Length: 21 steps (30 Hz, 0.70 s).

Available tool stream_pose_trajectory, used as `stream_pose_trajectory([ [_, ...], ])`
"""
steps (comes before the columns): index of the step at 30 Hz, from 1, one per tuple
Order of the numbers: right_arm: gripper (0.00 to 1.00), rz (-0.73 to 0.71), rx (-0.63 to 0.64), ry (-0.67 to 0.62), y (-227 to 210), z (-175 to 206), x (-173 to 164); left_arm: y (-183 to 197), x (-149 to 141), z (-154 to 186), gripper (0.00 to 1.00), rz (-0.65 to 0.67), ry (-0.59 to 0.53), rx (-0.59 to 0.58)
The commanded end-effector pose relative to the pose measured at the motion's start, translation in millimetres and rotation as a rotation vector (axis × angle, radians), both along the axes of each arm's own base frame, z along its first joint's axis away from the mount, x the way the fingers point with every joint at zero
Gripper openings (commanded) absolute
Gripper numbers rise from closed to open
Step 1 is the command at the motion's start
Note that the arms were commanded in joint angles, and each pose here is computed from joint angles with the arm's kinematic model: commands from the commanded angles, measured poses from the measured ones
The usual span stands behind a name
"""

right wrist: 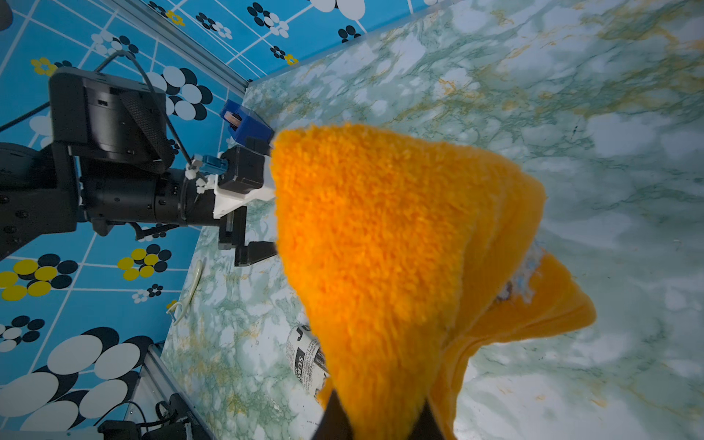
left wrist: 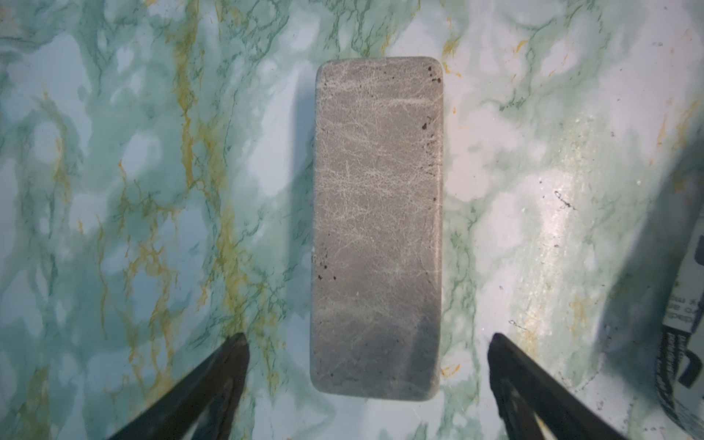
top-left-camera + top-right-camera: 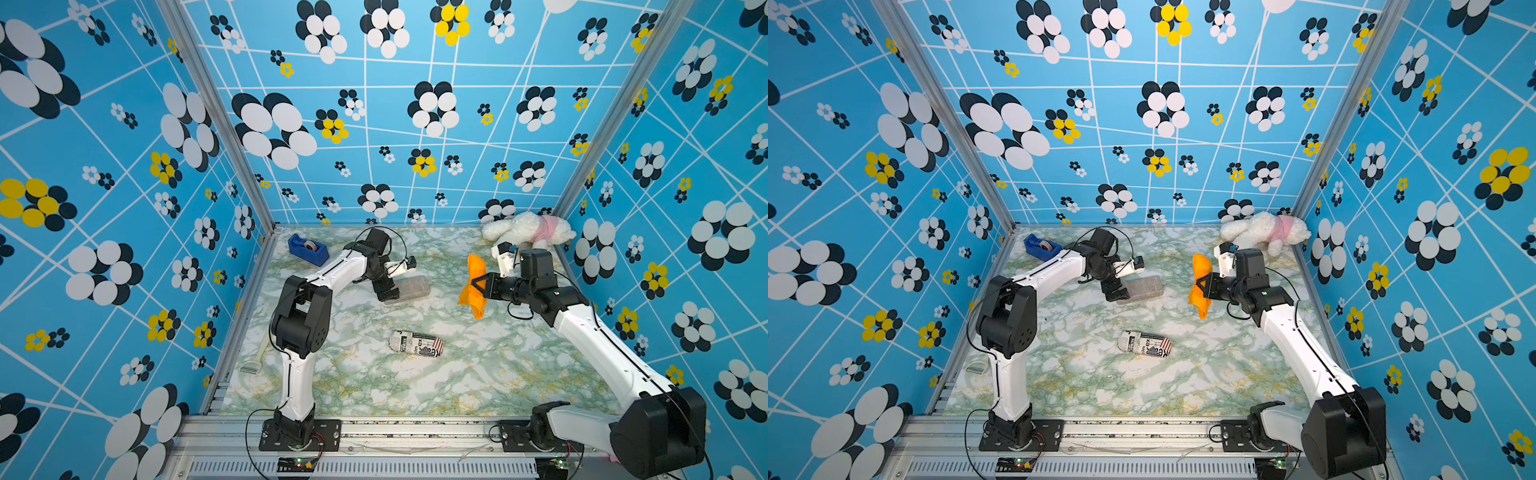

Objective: Wipe the eyeglass case
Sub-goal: Pick up the eyeglass case from the center of the board.

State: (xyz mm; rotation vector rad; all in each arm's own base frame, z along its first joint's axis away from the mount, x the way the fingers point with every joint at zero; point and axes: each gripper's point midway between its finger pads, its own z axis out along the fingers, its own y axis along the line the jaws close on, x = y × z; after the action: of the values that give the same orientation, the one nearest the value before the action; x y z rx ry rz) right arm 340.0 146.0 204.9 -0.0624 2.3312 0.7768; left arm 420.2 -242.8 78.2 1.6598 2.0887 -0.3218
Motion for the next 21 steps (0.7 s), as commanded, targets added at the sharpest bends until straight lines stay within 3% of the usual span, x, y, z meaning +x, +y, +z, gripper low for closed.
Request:
stream_pose_trajectory([
  [1, 0.00, 0.021, 0.019, -0.034, 5.1, 15.1, 9.8, -2.9, -18.2, -13.5, 0.99, -0.047, 0.108, -0.005],
  [21, 0.00, 0.026, 0.027, -0.025, 8.4, 9.5, 17.9, 2.4, -11.1, -45.1, 0.93, -0.023, 0.147, 0.029],
])
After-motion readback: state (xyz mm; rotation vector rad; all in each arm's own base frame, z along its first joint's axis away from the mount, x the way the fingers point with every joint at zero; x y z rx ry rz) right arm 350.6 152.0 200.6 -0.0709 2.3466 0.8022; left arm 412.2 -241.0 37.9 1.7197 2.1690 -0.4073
